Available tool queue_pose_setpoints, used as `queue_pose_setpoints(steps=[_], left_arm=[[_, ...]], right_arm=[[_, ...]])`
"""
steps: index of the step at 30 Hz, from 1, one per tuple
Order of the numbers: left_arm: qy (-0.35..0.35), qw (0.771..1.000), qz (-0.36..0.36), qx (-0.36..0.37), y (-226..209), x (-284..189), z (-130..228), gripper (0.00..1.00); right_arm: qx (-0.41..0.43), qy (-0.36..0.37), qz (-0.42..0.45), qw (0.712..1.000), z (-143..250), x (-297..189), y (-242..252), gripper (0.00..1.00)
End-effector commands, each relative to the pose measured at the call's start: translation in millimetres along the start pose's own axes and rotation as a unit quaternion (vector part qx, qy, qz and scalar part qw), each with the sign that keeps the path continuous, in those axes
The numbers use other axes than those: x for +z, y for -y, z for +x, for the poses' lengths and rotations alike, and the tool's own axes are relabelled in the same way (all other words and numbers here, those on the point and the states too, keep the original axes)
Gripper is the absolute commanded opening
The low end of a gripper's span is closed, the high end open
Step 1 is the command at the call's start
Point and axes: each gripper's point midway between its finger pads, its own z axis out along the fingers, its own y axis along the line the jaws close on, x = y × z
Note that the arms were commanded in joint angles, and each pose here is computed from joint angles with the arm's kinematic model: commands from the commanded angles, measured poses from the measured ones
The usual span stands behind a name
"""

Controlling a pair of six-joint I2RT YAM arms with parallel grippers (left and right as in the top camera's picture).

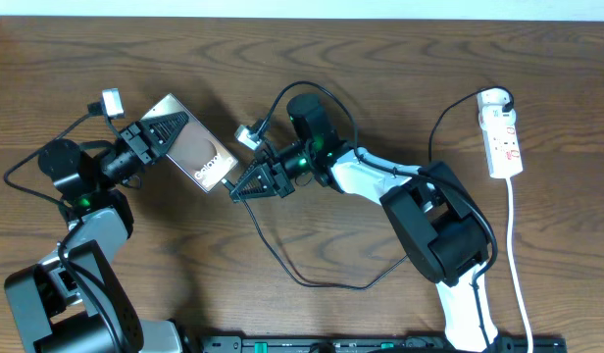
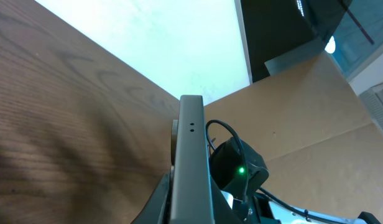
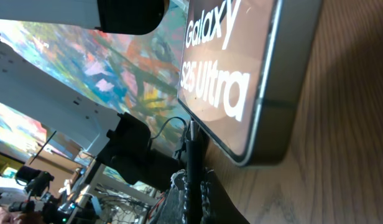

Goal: Plug charger to phone and switch on socket

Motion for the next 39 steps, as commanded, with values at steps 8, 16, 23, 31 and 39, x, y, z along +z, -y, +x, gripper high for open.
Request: queue_pose_setpoints(steps=[8,16,23,31,39], left_arm=[[0.001,1.0,0.003,0.006,4.7,-1.1,-2.9,0.08],[0.001,1.0,0.003,-0.001,4.7,-1.1,-2.7,0.07],[0.001,1.0,0.003,-0.019,4.7,-1.1,-2.7,0.08],[0.001,1.0,0.004,-0.01,4.8,-1.1,-2.6,0.07],[-0.004,1.0,0.006,-0.001,5.5,-1.1,-1.0,0.07]], right_arm=[[0.0,0.006,0.003,1.0,-5.2,-7.5,1.6,0.01],[0.0,0.006,0.004,1.0,-5.2,-7.0,2.1,0.01],[0.0,0.007,0.006,1.0,-5.4,-7.0,2.7,0.01],[0.0,0.007,0.006,1.0,-5.4,-7.0,2.6,0.01],[-0.001,0.007,0.005,1.0,-5.5,-7.0,2.5,0.01]])
